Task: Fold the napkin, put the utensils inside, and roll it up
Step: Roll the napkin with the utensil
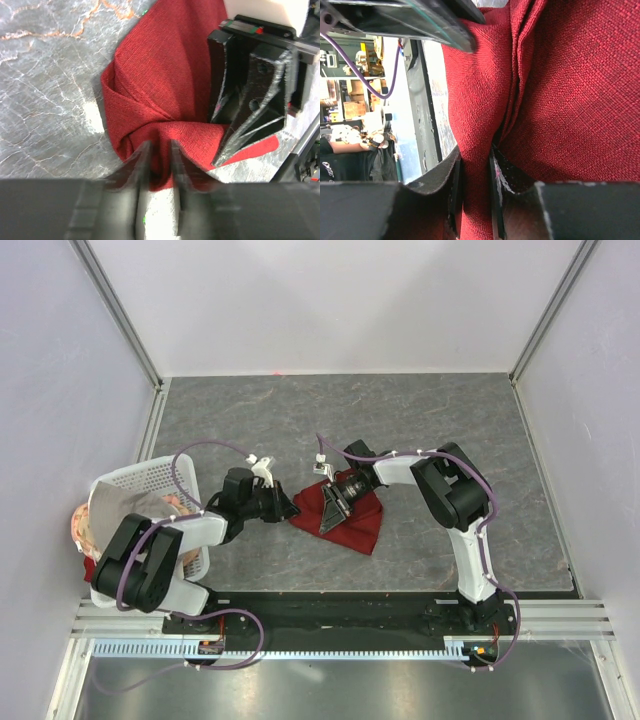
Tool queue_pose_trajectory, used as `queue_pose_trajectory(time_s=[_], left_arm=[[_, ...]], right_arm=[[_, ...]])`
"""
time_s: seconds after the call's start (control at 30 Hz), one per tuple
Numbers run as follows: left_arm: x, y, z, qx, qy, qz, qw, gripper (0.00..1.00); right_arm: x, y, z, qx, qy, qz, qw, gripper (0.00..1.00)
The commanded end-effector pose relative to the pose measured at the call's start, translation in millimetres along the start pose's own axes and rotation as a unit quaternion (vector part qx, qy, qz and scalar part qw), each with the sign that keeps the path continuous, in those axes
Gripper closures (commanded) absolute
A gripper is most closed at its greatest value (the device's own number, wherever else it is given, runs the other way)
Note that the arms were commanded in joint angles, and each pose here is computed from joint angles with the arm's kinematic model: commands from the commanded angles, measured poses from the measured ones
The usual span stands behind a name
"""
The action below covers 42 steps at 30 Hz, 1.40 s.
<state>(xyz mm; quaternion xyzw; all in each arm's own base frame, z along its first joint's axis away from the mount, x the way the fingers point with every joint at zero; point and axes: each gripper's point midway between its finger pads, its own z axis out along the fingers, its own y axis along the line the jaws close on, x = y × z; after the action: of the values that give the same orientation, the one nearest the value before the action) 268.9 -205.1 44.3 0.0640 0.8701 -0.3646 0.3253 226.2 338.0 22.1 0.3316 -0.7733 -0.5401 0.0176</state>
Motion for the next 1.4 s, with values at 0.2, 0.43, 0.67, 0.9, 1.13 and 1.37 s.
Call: queue_pose_trajectory(time_s=[0.2,0.43,0.67,0.9,1.13,1.37], left_arm=[[0,19,7,-0.059,0.033,-0.024,0.997,0.98],[12,23,9,-0.076,0.086,-0.054,0.992,0.98],[16,27,9,-0.091,0.116,-0.081,0.986,0.98],[11,24,10,-0.085,0.132,-0.093,0.983,0.98],[11,23,10,-0.077,0.137,-0.096,0.983,0.98],[10,22,11,-0.074,0.137,-0.093,0.983,0.98]], right_arm=[[-10,-22,-18,0.122,-0.012,-0.018,0.992,0.43],[-31,1,-51,0.209,-0.059,-0.085,0.972,0.34],[-44,31,-76,0.302,-0.114,-0.198,0.926,0.29],[-37,36,-60,0.438,-0.103,-0.305,0.839,0.25],[-30,30,-45,0.491,-0.077,-0.35,0.794,0.24],[-22,14,-25,0.481,-0.037,-0.354,0.801,0.25]])
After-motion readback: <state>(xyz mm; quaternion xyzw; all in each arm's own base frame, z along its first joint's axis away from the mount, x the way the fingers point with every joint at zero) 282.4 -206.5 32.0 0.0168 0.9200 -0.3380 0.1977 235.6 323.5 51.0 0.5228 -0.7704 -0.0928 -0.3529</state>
